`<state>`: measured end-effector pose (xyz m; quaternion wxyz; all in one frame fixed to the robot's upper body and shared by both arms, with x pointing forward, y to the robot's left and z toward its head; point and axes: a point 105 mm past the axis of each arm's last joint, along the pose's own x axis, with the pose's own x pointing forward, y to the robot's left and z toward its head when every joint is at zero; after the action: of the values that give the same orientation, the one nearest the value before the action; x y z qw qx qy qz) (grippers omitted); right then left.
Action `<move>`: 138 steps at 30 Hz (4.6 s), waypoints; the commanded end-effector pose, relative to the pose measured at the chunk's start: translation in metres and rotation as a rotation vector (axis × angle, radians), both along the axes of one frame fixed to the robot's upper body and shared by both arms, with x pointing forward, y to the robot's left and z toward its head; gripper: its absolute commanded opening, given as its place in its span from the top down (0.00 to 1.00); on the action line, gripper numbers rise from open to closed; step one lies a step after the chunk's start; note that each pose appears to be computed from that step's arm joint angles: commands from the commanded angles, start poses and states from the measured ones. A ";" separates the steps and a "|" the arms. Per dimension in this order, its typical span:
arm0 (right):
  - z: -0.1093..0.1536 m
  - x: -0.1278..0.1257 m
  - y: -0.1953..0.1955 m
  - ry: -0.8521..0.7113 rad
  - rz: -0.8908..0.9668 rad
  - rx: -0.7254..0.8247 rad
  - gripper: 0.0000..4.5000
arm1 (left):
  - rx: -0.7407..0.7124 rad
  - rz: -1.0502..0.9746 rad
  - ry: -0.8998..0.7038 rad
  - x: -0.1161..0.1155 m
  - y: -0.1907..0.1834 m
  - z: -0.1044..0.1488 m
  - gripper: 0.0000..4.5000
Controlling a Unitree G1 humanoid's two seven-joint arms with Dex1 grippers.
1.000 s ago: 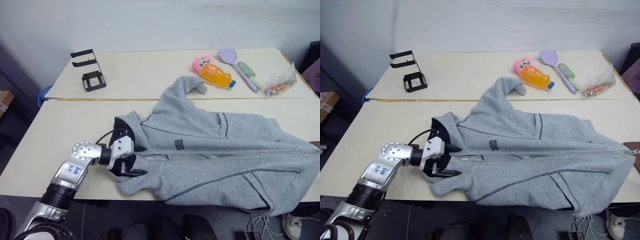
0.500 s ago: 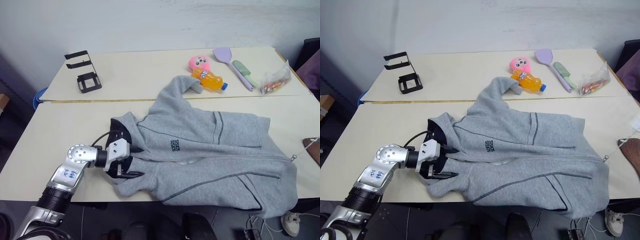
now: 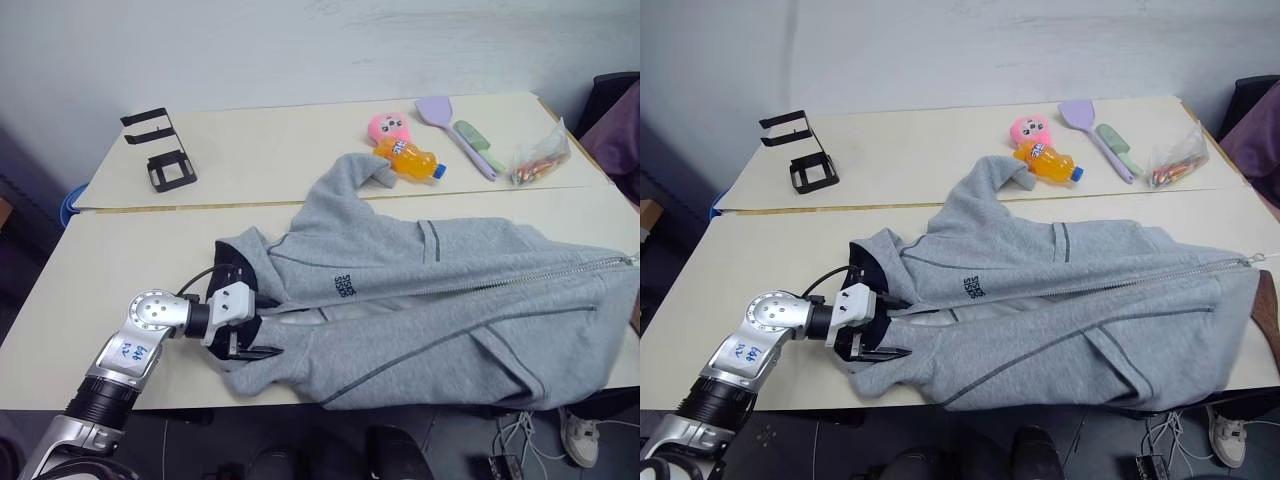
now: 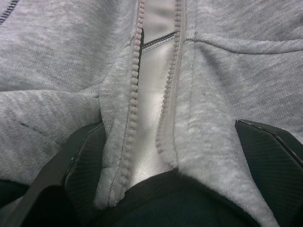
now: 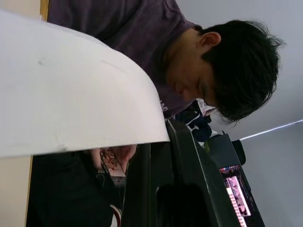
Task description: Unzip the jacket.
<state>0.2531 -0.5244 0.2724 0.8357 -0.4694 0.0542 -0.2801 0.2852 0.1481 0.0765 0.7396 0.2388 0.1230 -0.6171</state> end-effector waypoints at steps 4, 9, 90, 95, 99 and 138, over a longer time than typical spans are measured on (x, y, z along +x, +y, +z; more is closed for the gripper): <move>0.015 0.023 0.014 -0.047 0.073 0.057 1.00 | 0.204 0.038 0.238 -0.023 0.029 -0.066 0.00; -0.028 0.045 0.043 0.206 0.274 0.086 1.00 | 0.232 0.011 0.261 -0.028 0.032 -0.069 0.00; -0.098 0.009 0.157 0.453 0.419 0.847 0.73 | -0.173 -0.067 0.069 -0.029 -0.010 -0.010 0.00; -0.085 0.007 0.136 0.368 0.387 0.776 0.99 | -0.155 -0.053 0.075 -0.027 -0.009 -0.011 0.00; -0.072 0.005 0.112 0.314 0.320 0.660 0.99 | -0.084 -0.024 0.083 -0.025 -0.003 -0.023 0.00; -0.078 -0.031 0.218 0.342 1.210 0.468 0.14 | -0.221 0.122 0.158 -0.039 0.056 0.044 0.00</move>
<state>0.2303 -0.3268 0.1895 0.9334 -0.2283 -0.0186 0.2761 0.2480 0.2044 0.1036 0.7856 0.0923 0.1552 -0.5918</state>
